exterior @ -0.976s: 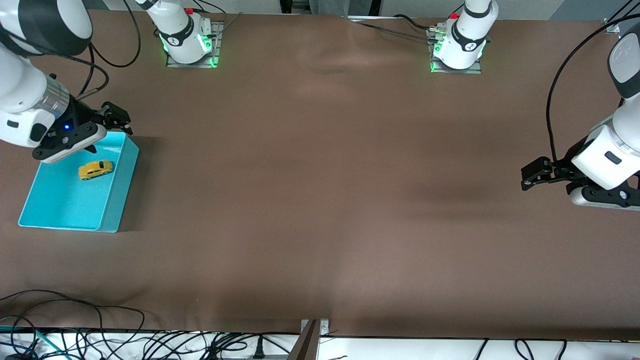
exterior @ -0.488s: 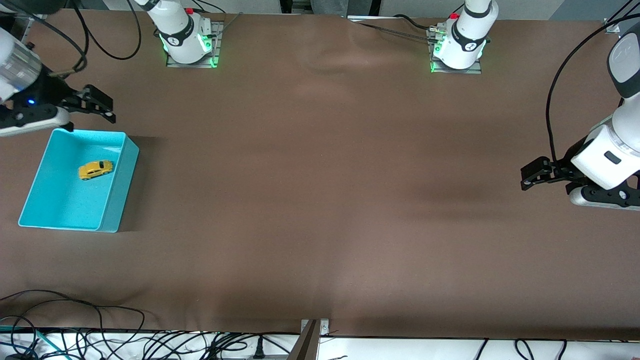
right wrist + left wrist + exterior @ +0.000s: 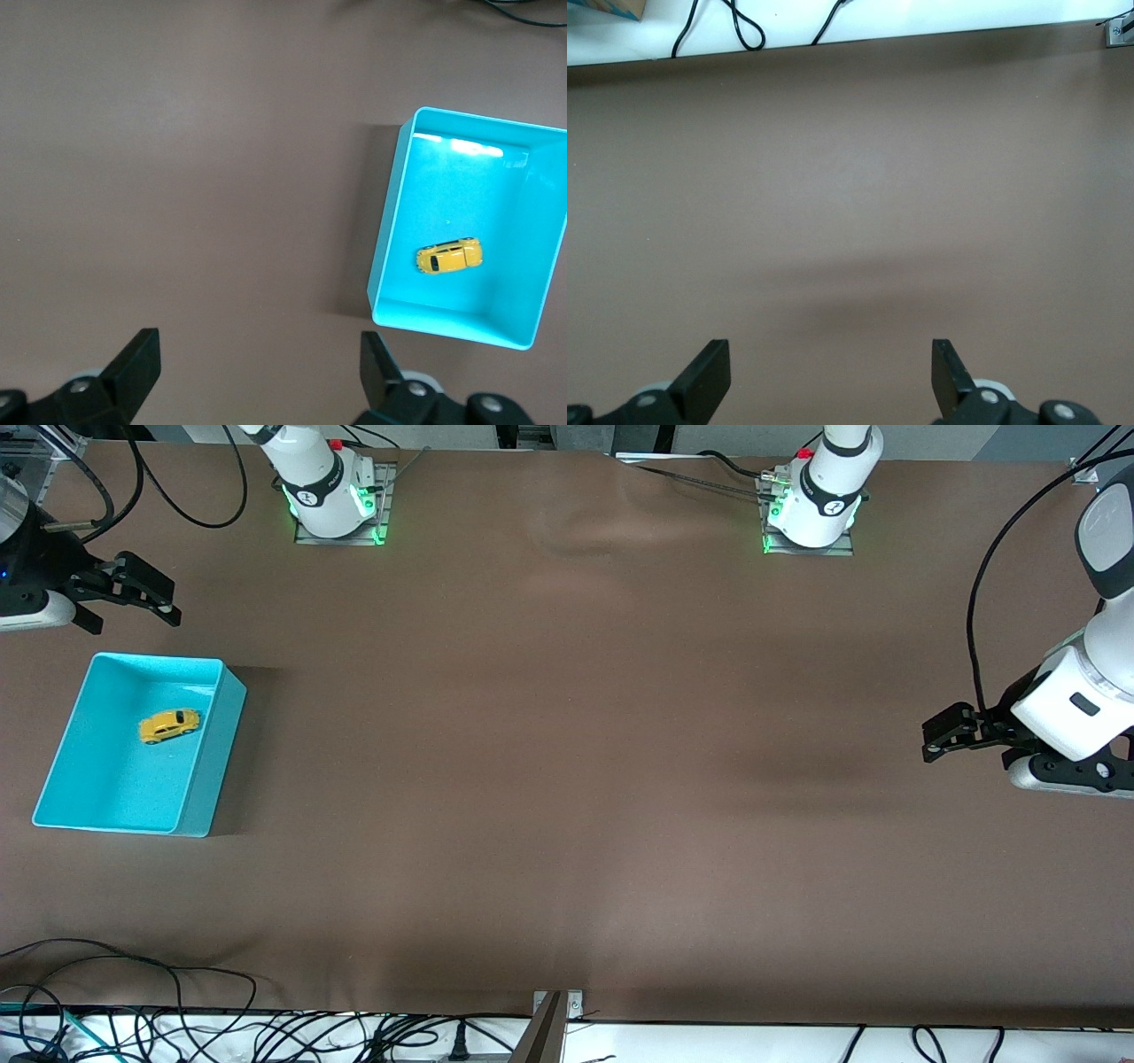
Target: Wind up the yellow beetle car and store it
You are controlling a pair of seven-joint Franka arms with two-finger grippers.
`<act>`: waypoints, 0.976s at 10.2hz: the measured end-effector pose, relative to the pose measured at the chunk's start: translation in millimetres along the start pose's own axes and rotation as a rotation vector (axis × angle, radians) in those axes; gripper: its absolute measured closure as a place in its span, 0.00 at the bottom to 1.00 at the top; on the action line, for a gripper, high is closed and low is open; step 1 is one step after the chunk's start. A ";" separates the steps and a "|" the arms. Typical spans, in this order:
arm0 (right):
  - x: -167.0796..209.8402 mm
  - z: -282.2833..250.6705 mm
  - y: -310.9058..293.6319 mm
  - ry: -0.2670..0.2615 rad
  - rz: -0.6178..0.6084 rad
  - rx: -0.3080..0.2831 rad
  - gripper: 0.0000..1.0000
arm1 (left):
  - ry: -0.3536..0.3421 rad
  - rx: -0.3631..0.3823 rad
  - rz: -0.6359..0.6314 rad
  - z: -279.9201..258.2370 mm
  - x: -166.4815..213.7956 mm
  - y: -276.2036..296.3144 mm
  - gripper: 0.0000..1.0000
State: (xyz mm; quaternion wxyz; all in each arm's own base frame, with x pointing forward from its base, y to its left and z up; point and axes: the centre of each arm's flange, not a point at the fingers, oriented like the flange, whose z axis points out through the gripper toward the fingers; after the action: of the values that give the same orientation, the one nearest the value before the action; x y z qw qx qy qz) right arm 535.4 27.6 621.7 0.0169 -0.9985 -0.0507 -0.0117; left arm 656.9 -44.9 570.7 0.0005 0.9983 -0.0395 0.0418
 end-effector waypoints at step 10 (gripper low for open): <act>-13.9 -6.1 43.0 -0.094 0.092 0.013 0.00 | 0.000 0.000 0.000 0.0 0.0 0.2 0.00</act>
State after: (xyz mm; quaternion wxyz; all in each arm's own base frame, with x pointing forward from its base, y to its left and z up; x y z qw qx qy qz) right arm 525.8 -16.8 626.0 0.0215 -0.9991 -0.0057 0.0366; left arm 656.8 -45.0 570.8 0.0005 0.9983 -0.0397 0.0419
